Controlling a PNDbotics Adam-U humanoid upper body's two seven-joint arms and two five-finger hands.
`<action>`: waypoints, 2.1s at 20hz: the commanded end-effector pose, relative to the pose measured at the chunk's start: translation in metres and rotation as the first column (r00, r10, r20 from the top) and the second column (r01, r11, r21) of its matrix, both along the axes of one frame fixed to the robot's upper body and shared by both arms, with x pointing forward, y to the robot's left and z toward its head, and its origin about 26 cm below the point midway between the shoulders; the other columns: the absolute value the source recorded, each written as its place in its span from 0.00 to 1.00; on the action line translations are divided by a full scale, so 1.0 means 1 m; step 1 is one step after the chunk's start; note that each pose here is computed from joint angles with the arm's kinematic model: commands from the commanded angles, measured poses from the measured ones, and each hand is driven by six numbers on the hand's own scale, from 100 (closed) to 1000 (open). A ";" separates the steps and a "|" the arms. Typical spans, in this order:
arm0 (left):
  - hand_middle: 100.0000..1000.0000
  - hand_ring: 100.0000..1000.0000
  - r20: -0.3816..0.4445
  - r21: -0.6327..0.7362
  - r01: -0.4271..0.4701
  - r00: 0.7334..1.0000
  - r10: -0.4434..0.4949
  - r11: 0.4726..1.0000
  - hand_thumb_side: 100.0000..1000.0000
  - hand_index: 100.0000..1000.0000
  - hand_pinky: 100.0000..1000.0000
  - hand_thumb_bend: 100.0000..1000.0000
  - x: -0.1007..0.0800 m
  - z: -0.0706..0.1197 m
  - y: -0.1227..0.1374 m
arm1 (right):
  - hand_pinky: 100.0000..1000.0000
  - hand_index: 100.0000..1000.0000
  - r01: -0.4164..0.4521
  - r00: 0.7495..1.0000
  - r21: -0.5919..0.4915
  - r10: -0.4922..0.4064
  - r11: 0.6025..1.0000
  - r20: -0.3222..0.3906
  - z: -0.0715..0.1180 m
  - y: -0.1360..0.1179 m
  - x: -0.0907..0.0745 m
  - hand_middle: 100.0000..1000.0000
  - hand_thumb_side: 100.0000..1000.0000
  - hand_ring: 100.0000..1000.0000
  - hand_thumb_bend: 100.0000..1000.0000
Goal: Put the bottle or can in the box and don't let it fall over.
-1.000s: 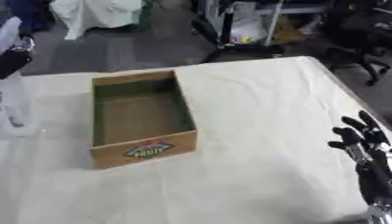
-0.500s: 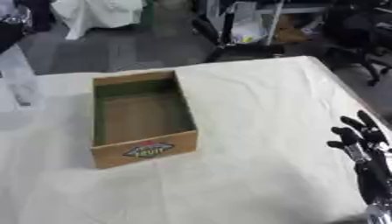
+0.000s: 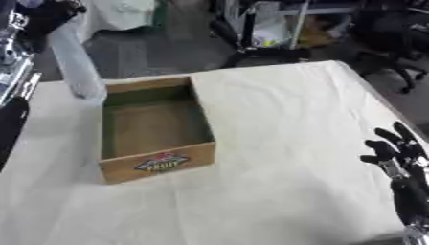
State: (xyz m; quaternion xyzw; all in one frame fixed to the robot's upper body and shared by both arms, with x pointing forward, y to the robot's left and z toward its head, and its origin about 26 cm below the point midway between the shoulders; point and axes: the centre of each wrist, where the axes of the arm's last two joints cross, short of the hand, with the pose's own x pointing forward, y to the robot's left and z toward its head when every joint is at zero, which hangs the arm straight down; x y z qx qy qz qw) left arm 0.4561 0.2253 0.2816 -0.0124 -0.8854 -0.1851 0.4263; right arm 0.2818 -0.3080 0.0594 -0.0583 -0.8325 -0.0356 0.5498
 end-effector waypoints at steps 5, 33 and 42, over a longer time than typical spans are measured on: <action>0.00 0.19 -0.085 0.044 0.168 0.983 -0.163 0.985 0.11 0.33 0.42 0.00 -0.004 -0.011 -0.036 | 0.62 1.00 -0.017 1.000 -0.005 0.017 1.000 0.020 0.006 0.000 0.002 0.82 0.46 0.76 0.52; 0.76 0.84 -0.010 0.273 -0.148 0.988 0.157 0.950 0.66 0.87 0.76 0.72 -0.066 -0.061 0.069 | 0.62 1.00 0.033 0.999 -0.011 -0.033 0.999 0.008 0.003 -0.010 -0.004 0.81 0.46 0.76 0.52; 0.73 0.81 0.030 0.093 -0.385 0.923 0.384 0.918 0.66 0.84 0.72 0.58 -0.120 -0.088 0.112 | 0.62 1.00 0.043 0.999 -0.004 -0.043 0.999 0.006 0.002 -0.011 -0.006 0.81 0.46 0.76 0.51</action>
